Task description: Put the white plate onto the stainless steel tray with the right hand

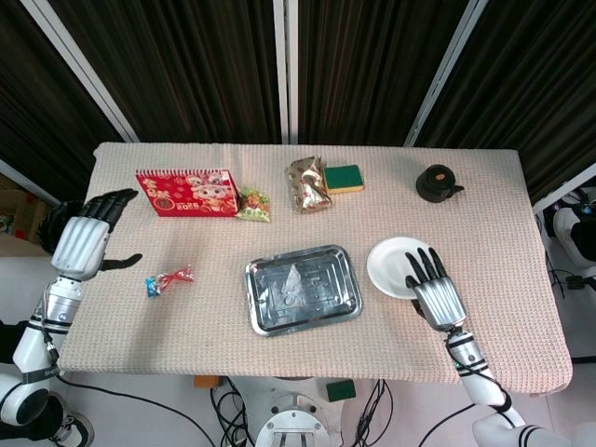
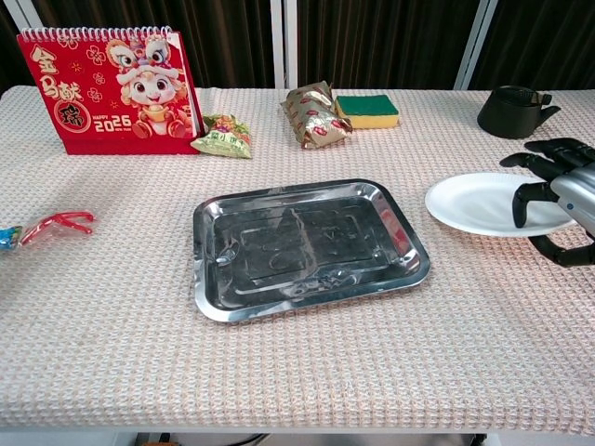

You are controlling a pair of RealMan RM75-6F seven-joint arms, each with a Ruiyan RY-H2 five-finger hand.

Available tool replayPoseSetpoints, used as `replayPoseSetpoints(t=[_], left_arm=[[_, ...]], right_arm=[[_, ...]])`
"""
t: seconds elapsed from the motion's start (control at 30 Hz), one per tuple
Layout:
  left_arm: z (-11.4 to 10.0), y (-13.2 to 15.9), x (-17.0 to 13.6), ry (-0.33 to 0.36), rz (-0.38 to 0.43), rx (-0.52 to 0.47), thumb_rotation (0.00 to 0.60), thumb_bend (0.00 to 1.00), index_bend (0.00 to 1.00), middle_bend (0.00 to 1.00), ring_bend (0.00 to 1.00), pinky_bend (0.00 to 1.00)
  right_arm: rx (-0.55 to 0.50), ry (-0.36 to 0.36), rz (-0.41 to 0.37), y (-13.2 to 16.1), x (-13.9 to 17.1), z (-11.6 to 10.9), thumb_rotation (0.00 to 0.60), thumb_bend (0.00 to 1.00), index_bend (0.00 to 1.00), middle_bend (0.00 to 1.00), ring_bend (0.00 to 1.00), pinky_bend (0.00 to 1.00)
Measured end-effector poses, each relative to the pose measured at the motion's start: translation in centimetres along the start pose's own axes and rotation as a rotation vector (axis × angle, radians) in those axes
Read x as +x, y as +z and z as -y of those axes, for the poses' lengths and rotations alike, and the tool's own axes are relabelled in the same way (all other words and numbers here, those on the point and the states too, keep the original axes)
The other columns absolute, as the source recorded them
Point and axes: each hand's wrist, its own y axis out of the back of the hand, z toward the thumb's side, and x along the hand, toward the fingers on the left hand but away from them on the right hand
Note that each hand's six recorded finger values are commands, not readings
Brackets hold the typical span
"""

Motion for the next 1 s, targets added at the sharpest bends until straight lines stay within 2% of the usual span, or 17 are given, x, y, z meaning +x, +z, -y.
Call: replayPoseSetpoints(t=[0.4,0.77,1.0], left_arm=[[0.3,0.1,0.0,-0.009,0.001,-0.007,0.600,0.04,0.10,0.10,0.10,0.16],[0.4,-0.1,0.0,-0.011,-0.004,-0.014,0.600,0.04,0.10,0.11,0.10,0.16],[0.2,-0.6,-0.3,-0.003,-0.016,-0.016,0.600,0.04,0.10,0.11,0.10,0.16]], right_arm=[[0.005,-0.141,-0.012,-0.2,0.0,-1.4,0.600,0.53,0.83,0.19,0.00,0.00],[0.010,-0.289,-0.014,-0.6,-0.6,-3.6,0.600,0.53,0.91,0.23,0.00,0.00],[0.012,-0.358,-0.065,0.2,-1.5,-5.0,0.600,0.54,0.93,0.24,0.00,0.00]])
